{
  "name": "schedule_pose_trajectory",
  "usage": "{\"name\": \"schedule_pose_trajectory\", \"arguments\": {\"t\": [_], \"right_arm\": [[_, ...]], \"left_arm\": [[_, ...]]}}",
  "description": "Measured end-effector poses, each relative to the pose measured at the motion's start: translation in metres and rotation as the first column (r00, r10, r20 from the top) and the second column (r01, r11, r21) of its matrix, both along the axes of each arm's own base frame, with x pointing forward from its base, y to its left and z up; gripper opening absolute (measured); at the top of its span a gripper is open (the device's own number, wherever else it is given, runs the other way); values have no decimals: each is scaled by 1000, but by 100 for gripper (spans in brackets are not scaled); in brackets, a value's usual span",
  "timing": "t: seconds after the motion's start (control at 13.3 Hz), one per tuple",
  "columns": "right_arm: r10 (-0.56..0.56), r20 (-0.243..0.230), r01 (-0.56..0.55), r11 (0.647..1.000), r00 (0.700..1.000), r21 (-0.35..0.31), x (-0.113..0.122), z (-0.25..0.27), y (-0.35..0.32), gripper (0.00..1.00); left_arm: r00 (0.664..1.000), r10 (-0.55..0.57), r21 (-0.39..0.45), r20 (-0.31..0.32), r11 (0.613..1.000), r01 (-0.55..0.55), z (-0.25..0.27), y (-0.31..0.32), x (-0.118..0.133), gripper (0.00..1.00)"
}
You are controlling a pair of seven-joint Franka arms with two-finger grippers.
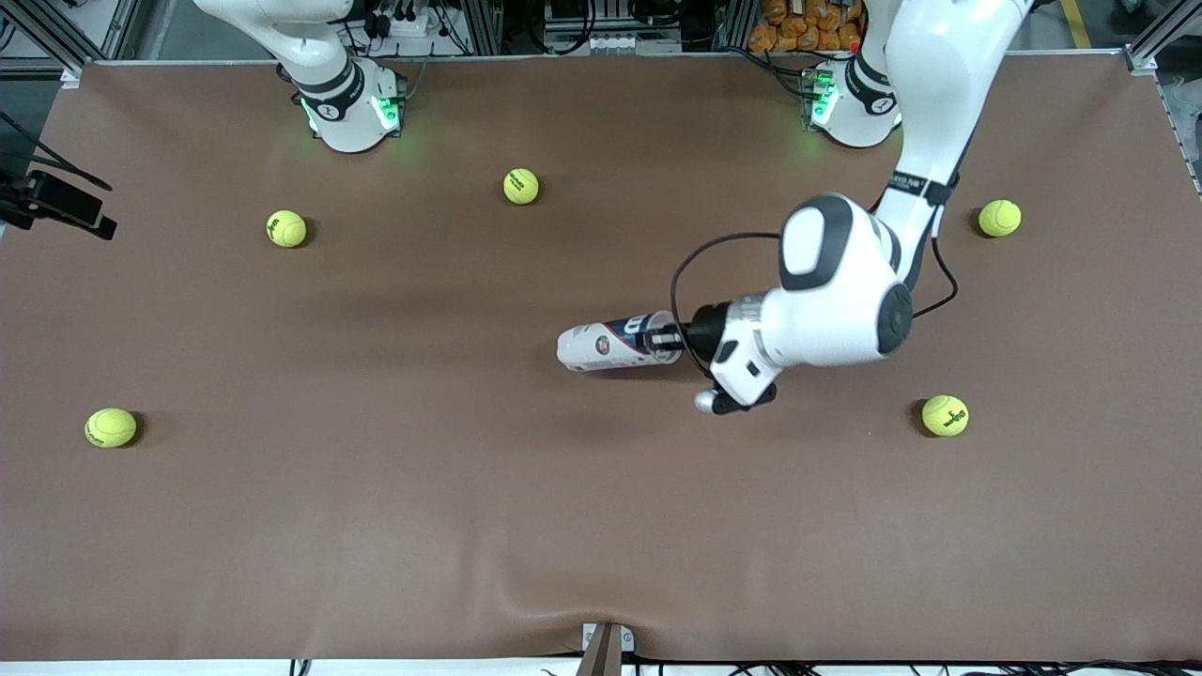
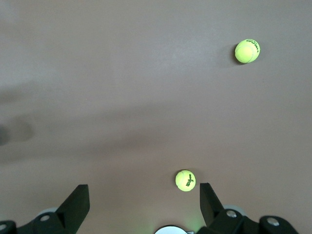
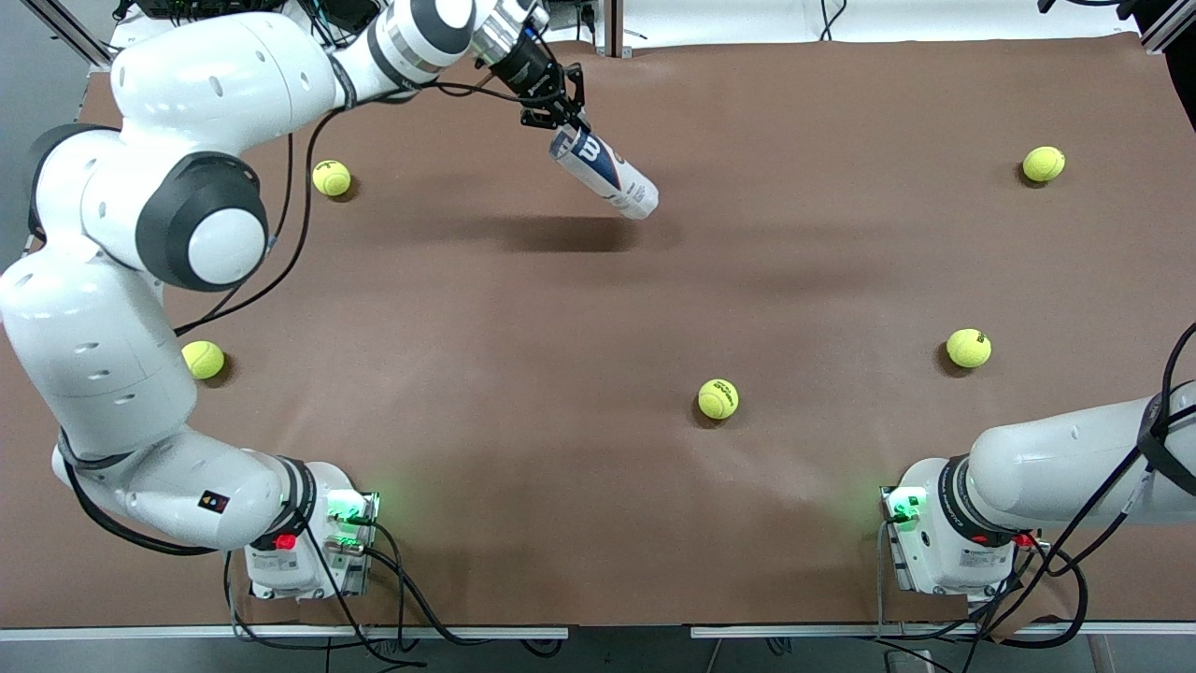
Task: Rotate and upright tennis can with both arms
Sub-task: 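Lift and rotate the can upright with the left gripper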
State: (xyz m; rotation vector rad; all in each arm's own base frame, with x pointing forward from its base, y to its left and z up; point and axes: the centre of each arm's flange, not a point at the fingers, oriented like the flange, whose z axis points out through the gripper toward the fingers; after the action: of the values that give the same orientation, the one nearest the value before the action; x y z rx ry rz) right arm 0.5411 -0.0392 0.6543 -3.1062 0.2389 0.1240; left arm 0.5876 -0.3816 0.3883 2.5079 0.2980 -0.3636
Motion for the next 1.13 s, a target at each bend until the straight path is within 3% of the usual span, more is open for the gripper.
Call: {"name": "schedule_pose_trajectory", "arguments": {"t": [0.23, 0.45, 0.9, 1.13], "right_arm": [[0, 0, 0, 1000, 1000, 0, 0, 0, 0, 100], [1, 0, -1, 1000, 1000, 0, 0, 0, 0, 100], [1, 0, -1, 1000, 1000, 0, 0, 0, 0, 100], [1, 0, -1, 1000, 1000, 0, 0, 0, 0, 100]], "left_arm": [[1000, -26, 191, 15, 981, 23, 41, -37, -38, 5], [997, -57, 397, 52, 917, 32, 66, -87, -88, 5], [988, -95, 587, 123, 809, 4, 32, -147, -150, 5], [988, -93, 623, 127, 782, -7, 11, -163, -165, 5]]}}
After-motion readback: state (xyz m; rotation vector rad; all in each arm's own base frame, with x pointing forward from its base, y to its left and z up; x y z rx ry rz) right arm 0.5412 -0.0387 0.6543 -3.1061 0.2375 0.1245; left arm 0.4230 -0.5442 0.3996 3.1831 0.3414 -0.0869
